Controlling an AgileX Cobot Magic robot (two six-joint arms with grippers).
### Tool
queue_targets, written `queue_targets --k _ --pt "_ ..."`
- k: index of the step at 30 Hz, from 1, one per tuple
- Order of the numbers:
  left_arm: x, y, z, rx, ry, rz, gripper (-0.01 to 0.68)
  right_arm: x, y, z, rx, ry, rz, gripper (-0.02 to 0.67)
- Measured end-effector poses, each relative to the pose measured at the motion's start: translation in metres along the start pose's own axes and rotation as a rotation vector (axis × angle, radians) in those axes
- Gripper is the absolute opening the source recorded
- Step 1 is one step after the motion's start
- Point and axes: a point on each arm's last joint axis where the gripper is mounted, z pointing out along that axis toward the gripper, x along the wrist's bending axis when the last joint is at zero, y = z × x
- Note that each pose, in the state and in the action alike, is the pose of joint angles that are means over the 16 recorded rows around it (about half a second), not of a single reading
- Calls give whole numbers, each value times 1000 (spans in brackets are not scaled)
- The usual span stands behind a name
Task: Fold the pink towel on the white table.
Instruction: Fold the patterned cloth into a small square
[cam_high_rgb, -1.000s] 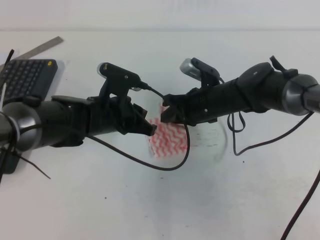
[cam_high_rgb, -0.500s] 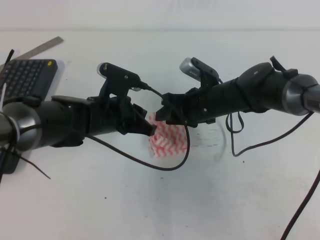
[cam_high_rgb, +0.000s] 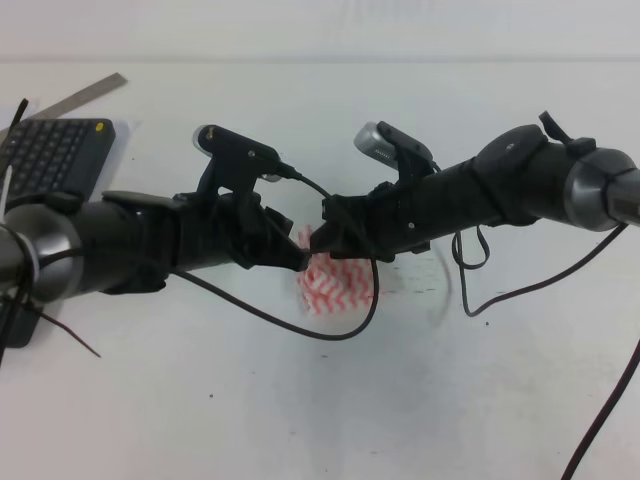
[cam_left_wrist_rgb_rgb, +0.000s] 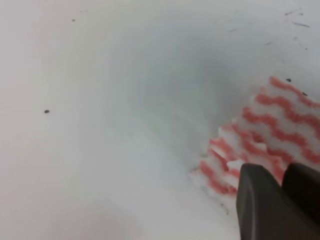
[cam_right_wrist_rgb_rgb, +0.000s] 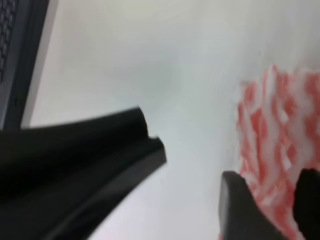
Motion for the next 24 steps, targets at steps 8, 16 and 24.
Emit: queue_targets --k 8,16,24 --pt "5 0 0 -1 4 -26 9 -3 -6 3 61 -4 -26 11" --pt "6 0 0 -7 -9 -45 9 -10 -14 10 132 -3 -32 6" --pt "1 2 -1 -19 -62 -48 9 -13 -18 14 174 3 -33 2"
